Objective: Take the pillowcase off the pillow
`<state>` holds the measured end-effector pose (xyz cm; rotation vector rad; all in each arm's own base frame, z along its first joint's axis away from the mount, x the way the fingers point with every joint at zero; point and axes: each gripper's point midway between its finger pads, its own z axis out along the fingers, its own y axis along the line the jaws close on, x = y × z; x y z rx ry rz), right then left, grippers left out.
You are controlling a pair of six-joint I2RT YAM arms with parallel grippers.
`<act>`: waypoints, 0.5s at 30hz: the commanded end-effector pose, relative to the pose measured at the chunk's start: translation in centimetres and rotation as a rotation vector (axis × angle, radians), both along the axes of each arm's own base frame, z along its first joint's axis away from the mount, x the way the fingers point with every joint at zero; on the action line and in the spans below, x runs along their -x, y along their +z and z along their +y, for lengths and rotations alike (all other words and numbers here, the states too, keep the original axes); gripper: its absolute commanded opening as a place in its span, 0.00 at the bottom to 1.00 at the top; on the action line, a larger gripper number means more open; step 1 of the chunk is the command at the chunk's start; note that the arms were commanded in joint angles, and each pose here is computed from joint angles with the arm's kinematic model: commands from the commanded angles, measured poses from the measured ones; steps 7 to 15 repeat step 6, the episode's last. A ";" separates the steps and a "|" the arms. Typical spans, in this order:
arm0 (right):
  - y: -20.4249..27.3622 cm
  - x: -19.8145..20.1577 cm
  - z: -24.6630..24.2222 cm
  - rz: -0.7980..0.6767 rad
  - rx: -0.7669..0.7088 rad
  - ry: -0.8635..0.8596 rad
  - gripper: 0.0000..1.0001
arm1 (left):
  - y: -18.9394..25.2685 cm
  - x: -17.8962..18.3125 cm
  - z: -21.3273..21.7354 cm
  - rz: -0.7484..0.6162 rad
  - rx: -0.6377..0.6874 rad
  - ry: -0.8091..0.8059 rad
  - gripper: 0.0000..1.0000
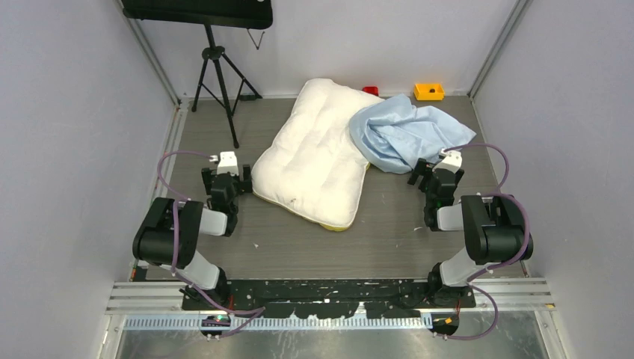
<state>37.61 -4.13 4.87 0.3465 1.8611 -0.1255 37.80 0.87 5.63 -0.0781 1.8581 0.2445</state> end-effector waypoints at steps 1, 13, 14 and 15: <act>2.3 -1.1 -0.1 -0.085 0.018 -0.001 0.96 | 2.1 -0.9 0.5 -0.082 -0.009 0.016 1.00; 2.3 -1.2 -0.1 -0.087 0.018 -0.001 0.96 | 2.1 -0.9 0.4 -0.082 -0.009 0.015 1.00; 2.3 -1.2 -0.1 -0.087 0.018 -0.001 0.96 | 2.1 -0.9 0.4 -0.082 -0.009 0.015 1.00; 2.3 -1.2 -0.1 -0.087 0.018 -0.001 0.96 | 2.1 -0.9 0.4 -0.082 -0.009 0.015 1.00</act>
